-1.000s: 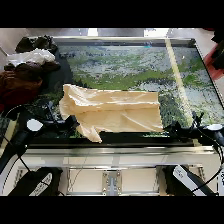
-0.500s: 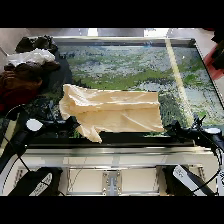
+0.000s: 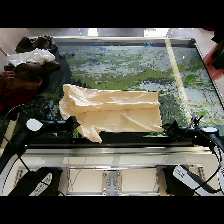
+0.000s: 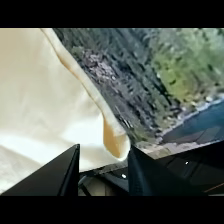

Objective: Fold the shirts.

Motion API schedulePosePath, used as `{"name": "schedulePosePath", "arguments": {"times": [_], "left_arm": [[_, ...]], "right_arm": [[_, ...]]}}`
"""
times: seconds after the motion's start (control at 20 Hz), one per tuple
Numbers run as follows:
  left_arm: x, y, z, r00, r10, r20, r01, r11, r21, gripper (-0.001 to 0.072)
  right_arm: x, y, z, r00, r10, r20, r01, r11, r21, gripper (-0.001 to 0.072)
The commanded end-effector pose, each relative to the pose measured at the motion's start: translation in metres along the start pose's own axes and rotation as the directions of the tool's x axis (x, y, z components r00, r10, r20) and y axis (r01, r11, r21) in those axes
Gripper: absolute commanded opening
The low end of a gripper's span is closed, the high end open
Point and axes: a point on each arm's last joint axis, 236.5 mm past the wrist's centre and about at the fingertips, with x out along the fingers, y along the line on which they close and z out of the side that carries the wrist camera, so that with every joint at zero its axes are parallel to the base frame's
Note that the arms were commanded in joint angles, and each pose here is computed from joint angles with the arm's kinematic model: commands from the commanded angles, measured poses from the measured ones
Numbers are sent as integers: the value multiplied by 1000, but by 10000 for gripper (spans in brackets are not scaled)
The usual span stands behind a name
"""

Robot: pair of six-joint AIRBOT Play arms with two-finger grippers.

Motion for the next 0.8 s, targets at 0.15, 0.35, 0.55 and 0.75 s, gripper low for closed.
{"name": "schedulePosePath", "arguments": {"times": [0.15,0.35,0.55,0.75], "left_arm": [[0,0,0,1000,-1,0,1,1000,3,14],[-21,-25,10,999,-33,22,31,996,86,14],[-83,-58,24,991,-29,132,-3,973,233,13],[-130,-59,24,977,42,210,-99,958,270,13]], "right_arm": [[11,33,-2,997,77,4,-76,995,-70,43],[-21,77,8,986,162,40,-155,977,-150,42],[-67,94,8,991,115,69,-94,963,-254,42],[-127,112,25,968,151,200,-85,949,-303,41]]}}
